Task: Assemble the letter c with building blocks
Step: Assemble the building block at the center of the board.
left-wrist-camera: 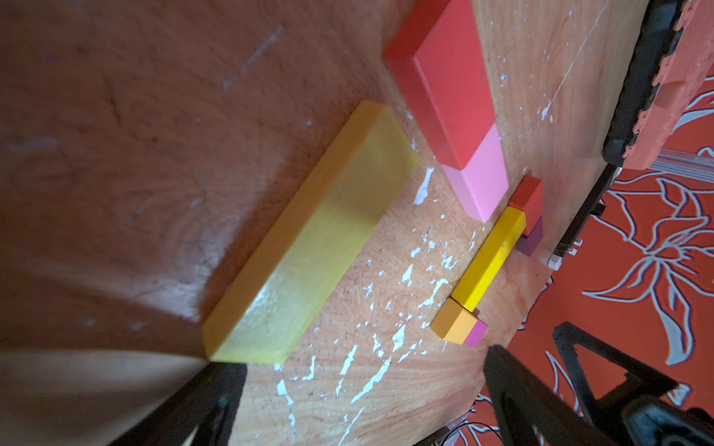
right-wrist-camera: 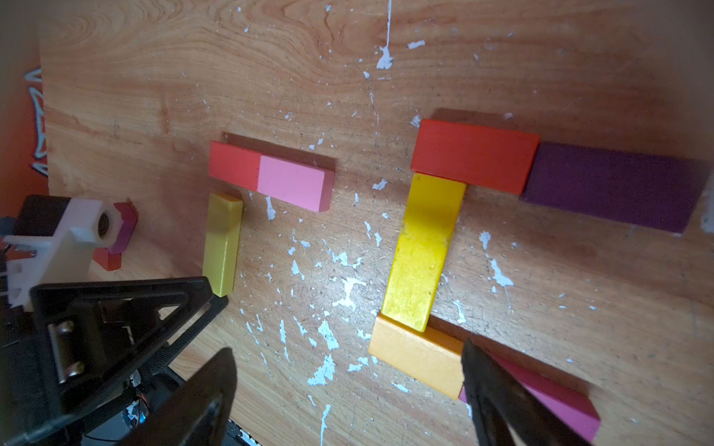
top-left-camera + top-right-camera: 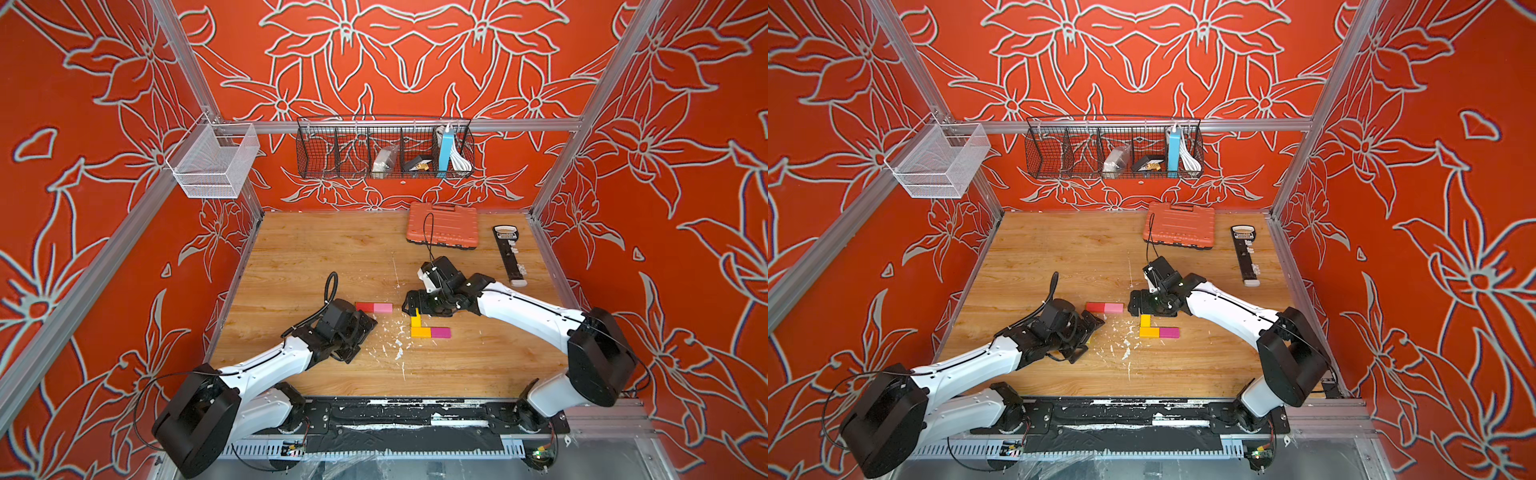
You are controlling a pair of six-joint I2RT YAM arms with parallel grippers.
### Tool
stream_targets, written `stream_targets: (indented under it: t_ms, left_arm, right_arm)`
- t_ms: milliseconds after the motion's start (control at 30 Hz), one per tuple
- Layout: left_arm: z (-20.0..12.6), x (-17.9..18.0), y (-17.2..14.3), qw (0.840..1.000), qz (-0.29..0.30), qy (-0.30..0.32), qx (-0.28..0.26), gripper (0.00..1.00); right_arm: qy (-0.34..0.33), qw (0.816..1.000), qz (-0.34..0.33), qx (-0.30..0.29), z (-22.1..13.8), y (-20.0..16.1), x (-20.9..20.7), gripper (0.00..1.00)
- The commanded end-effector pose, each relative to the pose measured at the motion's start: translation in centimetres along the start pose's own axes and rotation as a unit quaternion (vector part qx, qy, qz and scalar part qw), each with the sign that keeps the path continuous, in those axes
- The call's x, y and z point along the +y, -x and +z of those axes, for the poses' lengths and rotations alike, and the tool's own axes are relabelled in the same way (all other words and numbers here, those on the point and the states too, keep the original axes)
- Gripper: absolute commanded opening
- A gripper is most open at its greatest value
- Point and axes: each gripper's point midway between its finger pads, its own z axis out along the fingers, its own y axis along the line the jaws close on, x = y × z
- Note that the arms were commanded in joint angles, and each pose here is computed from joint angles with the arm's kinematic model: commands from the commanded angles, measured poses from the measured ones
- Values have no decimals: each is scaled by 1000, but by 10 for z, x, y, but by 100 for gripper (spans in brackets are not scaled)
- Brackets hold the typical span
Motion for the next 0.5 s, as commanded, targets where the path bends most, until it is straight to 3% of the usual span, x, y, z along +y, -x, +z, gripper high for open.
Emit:
stream_targets:
  t_ms: [0, 467]
  left_arm:
    - [1, -5, 3, 1000, -1, -2, -2, 98]
    - [2, -6, 6, 1000, -1, -2, 0, 98]
  right_arm:
    - [-6, 1000, 6, 2, 3, 0, -4, 93]
    - [-7, 1000, 5, 2, 4, 1, -4, 93]
